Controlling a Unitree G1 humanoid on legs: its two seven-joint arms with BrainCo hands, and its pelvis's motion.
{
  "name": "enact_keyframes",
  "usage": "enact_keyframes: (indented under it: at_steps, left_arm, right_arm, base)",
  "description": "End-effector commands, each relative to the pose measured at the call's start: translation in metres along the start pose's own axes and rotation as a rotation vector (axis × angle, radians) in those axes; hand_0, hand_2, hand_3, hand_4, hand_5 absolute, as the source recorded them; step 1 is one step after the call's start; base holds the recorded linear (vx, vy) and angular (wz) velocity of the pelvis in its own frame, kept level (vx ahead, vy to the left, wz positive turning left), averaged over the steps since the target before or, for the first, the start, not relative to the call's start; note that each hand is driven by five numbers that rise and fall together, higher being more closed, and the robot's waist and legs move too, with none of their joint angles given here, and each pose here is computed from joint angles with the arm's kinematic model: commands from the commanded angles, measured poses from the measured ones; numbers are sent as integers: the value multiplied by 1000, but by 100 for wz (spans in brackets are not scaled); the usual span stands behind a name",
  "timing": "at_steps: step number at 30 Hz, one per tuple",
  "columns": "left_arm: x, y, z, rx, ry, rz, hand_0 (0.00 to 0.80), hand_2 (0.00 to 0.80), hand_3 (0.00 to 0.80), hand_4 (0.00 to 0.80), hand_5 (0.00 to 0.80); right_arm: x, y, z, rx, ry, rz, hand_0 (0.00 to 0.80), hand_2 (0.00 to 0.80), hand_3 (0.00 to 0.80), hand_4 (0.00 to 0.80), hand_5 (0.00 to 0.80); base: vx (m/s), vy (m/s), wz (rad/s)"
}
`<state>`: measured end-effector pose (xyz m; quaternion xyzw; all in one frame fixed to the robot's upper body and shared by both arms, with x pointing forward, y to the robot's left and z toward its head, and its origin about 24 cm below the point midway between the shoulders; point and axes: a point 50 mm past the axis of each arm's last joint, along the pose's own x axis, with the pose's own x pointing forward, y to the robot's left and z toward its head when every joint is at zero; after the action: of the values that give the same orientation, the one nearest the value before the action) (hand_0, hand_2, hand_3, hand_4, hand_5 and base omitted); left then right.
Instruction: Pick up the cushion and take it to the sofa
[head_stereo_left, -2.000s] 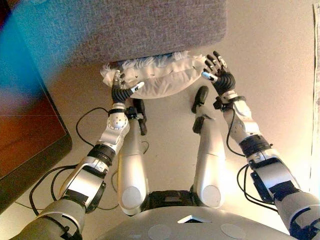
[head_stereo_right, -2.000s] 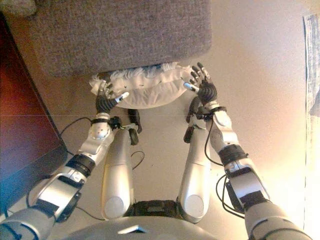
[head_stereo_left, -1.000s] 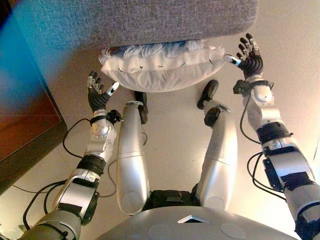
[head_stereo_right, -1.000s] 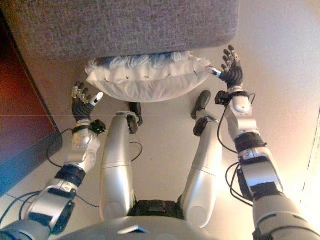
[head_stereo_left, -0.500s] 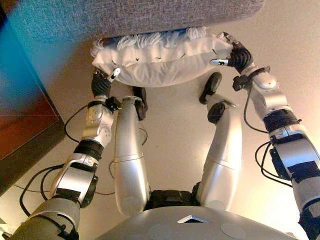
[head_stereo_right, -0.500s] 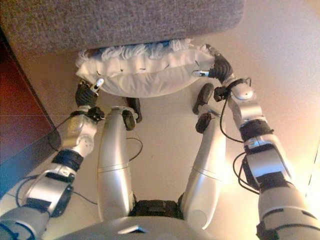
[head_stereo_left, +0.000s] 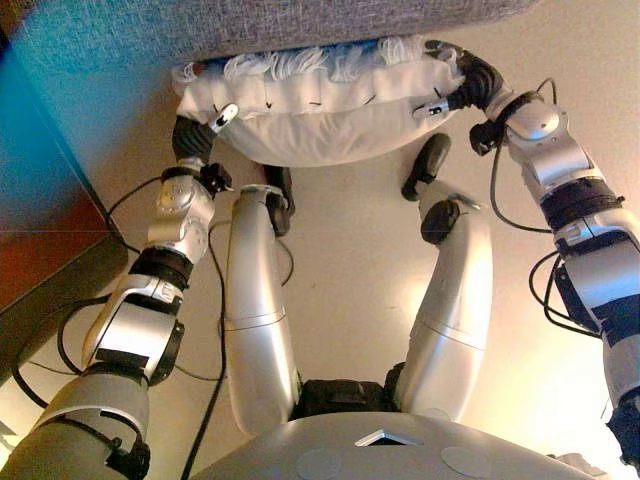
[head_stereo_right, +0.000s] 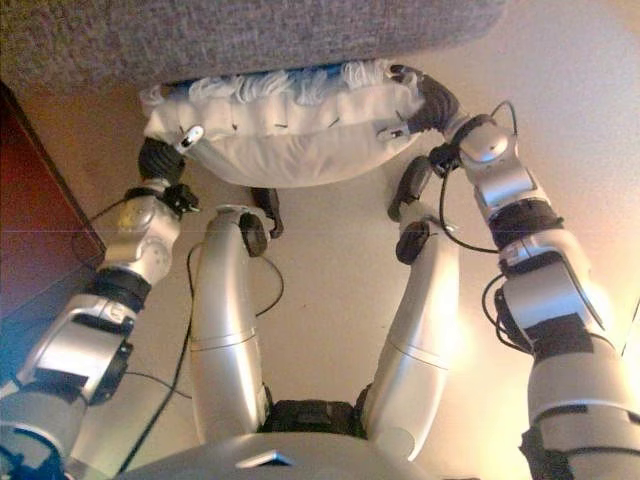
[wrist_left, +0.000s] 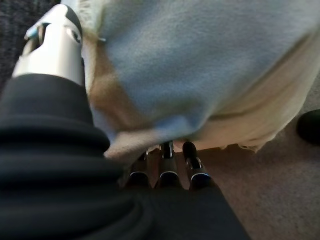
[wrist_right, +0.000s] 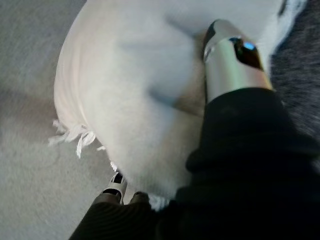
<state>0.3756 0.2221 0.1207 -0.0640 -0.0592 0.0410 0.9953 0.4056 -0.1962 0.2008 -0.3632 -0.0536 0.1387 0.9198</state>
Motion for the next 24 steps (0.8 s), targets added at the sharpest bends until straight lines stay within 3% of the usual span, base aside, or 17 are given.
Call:
enact_keyframes:
  at_steps: [1,3,4,5,7,8,24]
  left_arm:
    - [13,-35,26,-35,-86,-145,0,0,0,0,0]
    - [17,-45,34,-18,-100,-186,0,0,0,0,0]
    - [19,-48,38,-14,-107,-209,0,0,0,0,0]
    - [20,-52,40,-7,-109,-225,82,82,82,82,82]
    - [20,-57,43,0,-122,-229,756,756,756,756,756]
    - [20,-57,44,-6,-126,-225,800,800,800,800,800]
    - [17,-54,45,-2,-176,-223,800,800,800,800,800]
  right_arm:
    - [7,-6,20,-155,-16,-58,0,0,0,0,0]
    - [11,-4,30,-174,-32,-63,0,0,0,0,0]
    - [13,-4,33,-184,-27,-59,496,496,496,496,496]
    - [14,-4,35,-206,-19,-65,800,800,800,800,800]
    - [15,-1,37,-239,-11,-57,800,800,800,800,800]
    - [16,0,37,-241,-4,-54,800,800,800,800,800]
    - [14,0,23,-186,52,-170,800,800,800,800,800]
  base:
    - [0,0,0]
    - [0,0,0]
    - [0,0,0]
    - [0,0,0]
    - [0,0,0]
    - [11,17,-5]
    - [0,-4,-1]
